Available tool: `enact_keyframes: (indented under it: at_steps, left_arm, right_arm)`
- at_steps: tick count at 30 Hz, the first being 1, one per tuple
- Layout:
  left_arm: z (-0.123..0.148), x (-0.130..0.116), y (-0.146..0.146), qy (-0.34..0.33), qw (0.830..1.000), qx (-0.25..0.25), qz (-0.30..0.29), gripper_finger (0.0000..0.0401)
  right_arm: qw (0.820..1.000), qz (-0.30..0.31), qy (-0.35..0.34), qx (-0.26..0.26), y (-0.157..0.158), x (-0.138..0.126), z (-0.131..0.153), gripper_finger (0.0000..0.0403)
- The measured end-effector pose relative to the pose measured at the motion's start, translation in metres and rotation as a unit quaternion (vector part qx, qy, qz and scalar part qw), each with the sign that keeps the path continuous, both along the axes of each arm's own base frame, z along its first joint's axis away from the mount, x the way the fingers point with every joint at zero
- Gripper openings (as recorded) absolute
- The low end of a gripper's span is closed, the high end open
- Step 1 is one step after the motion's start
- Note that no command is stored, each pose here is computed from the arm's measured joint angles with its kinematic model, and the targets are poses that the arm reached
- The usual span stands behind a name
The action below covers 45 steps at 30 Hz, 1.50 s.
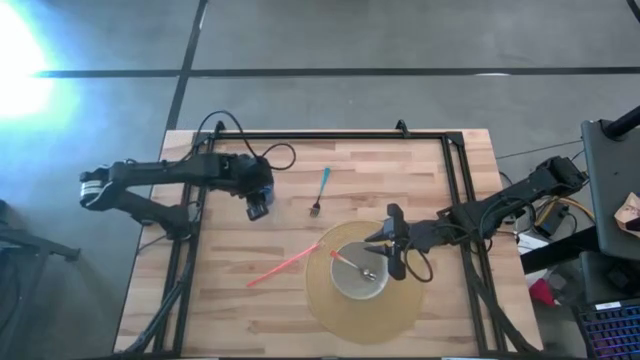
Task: Pick & Place Utensil
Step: Put the blue cup on the yellow mat
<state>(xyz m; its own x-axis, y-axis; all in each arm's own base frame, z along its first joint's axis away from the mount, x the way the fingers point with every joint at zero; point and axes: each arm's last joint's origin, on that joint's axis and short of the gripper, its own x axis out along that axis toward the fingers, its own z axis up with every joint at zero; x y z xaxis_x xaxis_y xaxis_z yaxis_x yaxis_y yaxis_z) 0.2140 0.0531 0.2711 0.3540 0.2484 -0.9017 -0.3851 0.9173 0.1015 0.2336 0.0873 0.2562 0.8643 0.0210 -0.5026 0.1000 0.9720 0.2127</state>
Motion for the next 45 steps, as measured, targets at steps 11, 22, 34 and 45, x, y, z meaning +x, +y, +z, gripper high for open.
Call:
enact_keyframes:
  at_steps: [11,22,34,45]
  left_arm:
    - [-0.013,0.010,0.003,0.026,0.999,-0.014,0.013,0.0175]
    - [-0.014,0.010,0.005,0.029,0.999,0.000,0.032,0.0174]
    - [-0.020,0.011,0.005,0.034,0.999,-0.008,0.042,0.0174]
    - [-0.034,0.018,0.006,0.053,0.998,-0.010,0.036,0.0173]
  right_arm:
    - [1.000,0.000,0.000,0.000,0.000,0.000,0.000,0.0089]
    - [1.000,0.000,0.000,0.000,0.000,0.000,0.000,0.0104]
    - [1.000,0.000,0.000,0.000,0.000,0.000,0.000,0.0088]
    - [1.000,0.000,0.004,-0.002,0.000,0.000,-0.001,0.0075]
